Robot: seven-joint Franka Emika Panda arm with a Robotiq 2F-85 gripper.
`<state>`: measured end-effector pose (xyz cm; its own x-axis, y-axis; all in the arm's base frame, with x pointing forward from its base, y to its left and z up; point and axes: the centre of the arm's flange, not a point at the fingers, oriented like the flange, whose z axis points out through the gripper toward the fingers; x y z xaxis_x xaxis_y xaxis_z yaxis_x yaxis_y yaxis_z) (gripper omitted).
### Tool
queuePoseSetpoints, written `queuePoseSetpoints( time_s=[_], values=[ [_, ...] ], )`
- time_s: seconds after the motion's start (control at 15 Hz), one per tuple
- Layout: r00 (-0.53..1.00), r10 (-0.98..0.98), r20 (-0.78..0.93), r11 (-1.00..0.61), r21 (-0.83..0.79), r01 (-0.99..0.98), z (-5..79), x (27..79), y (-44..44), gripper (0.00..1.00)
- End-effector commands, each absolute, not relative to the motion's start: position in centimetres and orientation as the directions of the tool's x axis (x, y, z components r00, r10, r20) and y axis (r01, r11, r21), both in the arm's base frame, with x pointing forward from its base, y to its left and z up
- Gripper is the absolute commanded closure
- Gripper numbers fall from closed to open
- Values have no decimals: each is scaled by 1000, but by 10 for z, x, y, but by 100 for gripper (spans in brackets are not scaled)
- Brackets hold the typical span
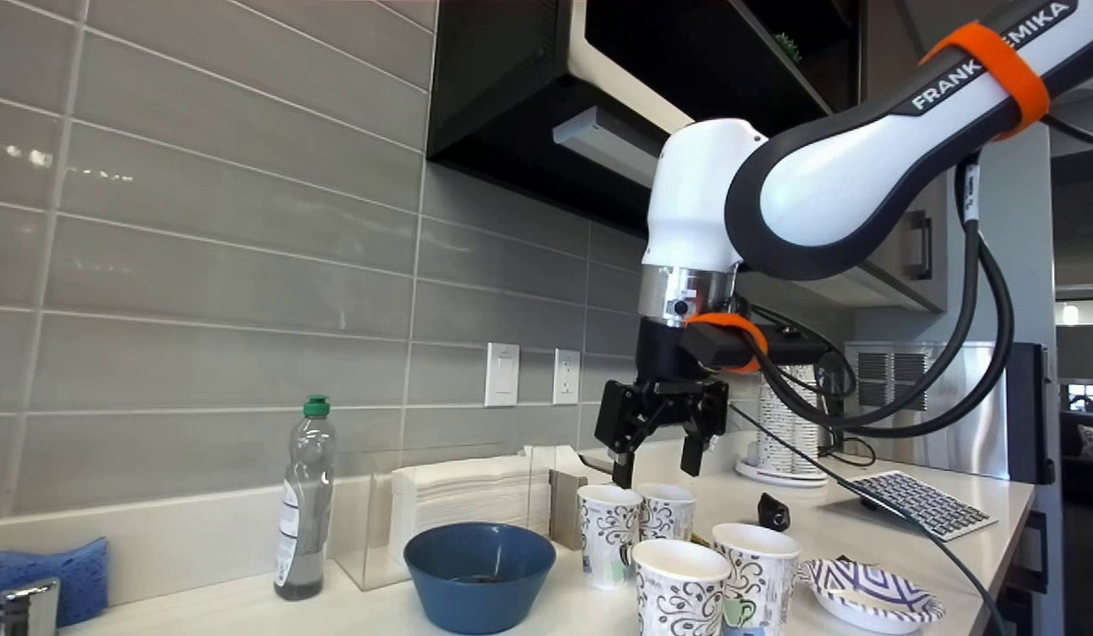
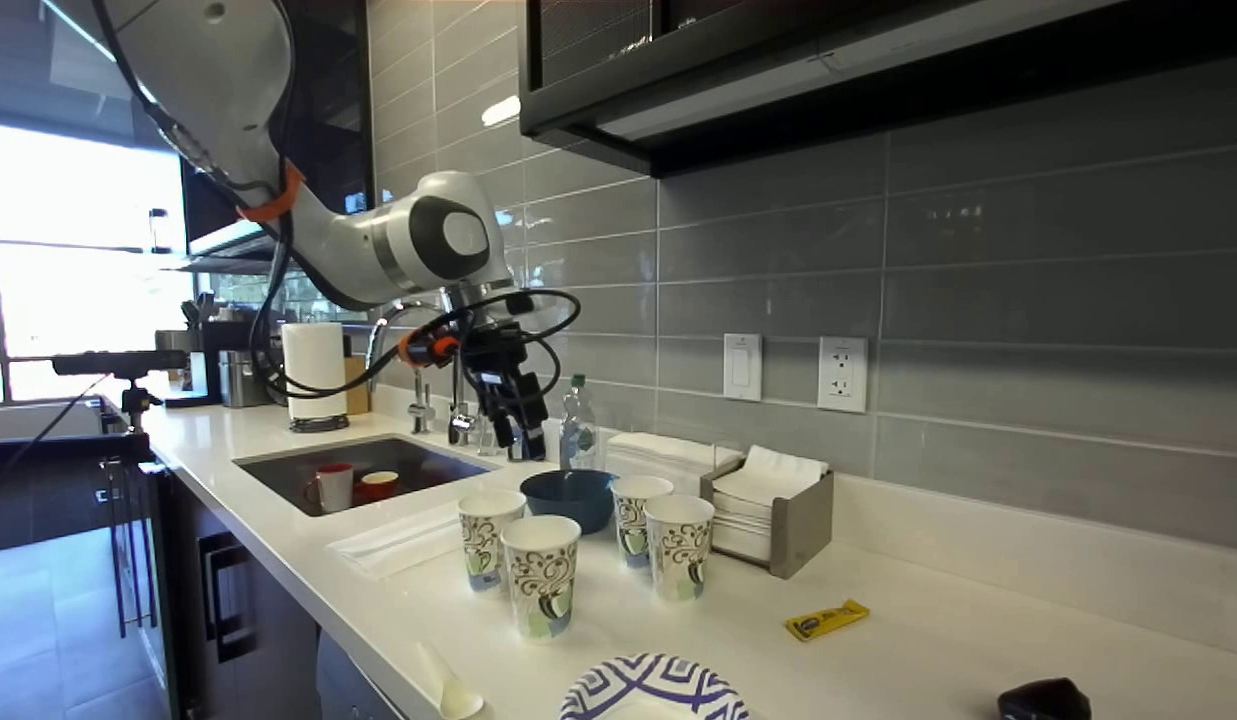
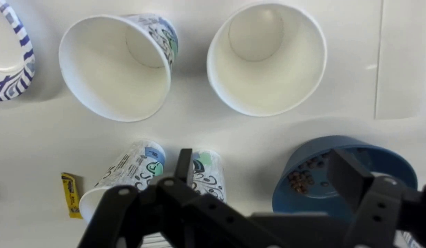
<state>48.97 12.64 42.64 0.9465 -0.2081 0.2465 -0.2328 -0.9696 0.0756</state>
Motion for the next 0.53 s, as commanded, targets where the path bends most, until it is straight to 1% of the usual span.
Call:
queuePoseSetpoints(
  time_s=[0.0, 0.27, 0.47],
  values=[
    [954, -236, 183, -969, 24, -245, 423, 478, 122, 0],
    [936, -318, 155, -946, 16, -324, 419, 475, 121, 0],
    [931, -341, 130, -938, 9, -345, 411, 472, 119, 0]
  ],
)
